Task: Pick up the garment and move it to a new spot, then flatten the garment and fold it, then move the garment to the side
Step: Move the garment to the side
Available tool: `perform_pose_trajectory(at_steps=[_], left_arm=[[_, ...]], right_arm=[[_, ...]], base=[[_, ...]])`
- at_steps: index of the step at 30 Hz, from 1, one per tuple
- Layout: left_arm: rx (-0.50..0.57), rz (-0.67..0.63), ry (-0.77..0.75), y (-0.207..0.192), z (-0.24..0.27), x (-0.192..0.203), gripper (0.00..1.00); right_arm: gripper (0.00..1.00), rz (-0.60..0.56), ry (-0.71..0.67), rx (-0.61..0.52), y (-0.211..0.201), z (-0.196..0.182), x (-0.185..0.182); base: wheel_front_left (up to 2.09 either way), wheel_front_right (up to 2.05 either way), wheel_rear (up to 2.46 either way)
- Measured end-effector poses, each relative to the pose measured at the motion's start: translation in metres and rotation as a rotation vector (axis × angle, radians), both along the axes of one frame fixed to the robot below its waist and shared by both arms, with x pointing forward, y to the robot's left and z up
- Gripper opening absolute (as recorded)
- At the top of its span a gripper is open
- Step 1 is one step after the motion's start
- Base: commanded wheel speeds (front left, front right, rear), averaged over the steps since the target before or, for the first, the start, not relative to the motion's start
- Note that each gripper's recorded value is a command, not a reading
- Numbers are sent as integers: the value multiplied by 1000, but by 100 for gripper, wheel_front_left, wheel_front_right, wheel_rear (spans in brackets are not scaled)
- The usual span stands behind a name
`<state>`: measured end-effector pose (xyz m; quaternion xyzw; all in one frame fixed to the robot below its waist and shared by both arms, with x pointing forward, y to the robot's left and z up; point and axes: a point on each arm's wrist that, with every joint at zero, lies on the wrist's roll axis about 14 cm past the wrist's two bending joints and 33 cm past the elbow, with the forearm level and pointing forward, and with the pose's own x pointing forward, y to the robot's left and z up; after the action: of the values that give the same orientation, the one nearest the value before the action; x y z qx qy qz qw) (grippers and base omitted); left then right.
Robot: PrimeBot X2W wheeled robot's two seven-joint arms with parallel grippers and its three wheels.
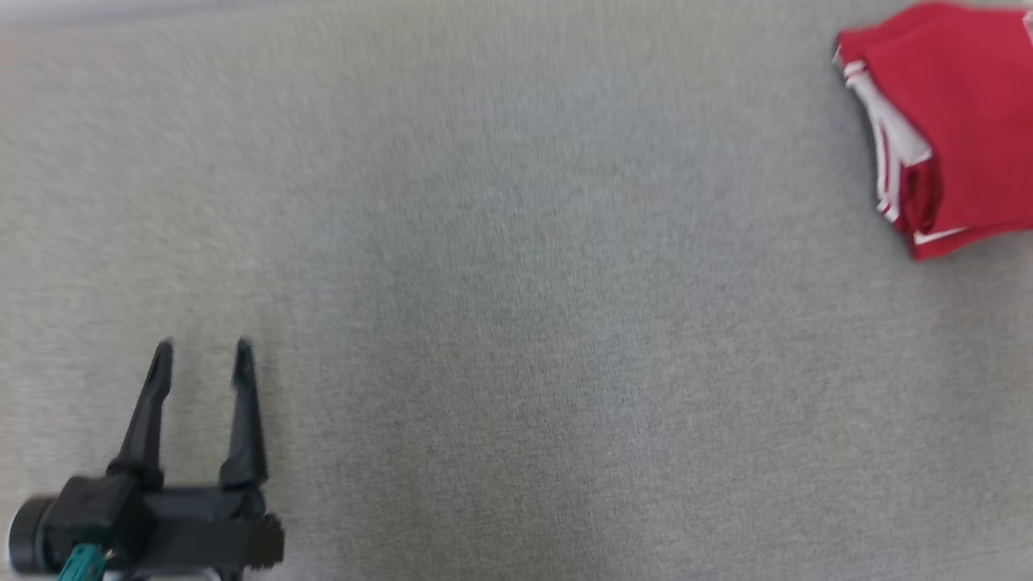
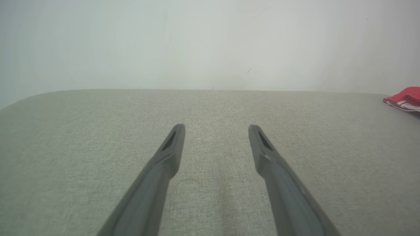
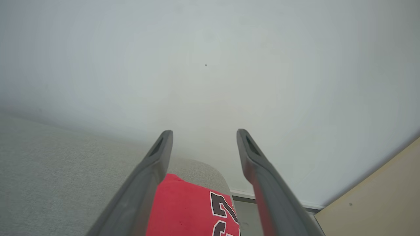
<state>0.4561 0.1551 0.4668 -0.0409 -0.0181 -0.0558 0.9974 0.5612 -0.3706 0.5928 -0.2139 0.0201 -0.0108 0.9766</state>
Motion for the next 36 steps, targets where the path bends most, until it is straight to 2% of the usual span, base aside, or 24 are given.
perform_pose_trajectory(at_steps=[8, 18, 27, 36], left_arm=[[16, 75, -27, 28, 25, -41, 100], [13, 137, -81, 49, 50, -77, 100], [0, 173, -108, 60, 60, -98, 100], [-5, 157, -92, 54, 54, -99, 100]], right_arm=[[100, 114, -98, 195, 62, 8, -37], [100, 214, -145, 328, 124, -13, -100], [100, 238, -174, 444, 159, -32, -148], [100, 178, -150, 527, 164, -59, -186]], base=[[0, 0, 0], [0, 0, 0], [0, 0, 0], [0, 0, 0]])
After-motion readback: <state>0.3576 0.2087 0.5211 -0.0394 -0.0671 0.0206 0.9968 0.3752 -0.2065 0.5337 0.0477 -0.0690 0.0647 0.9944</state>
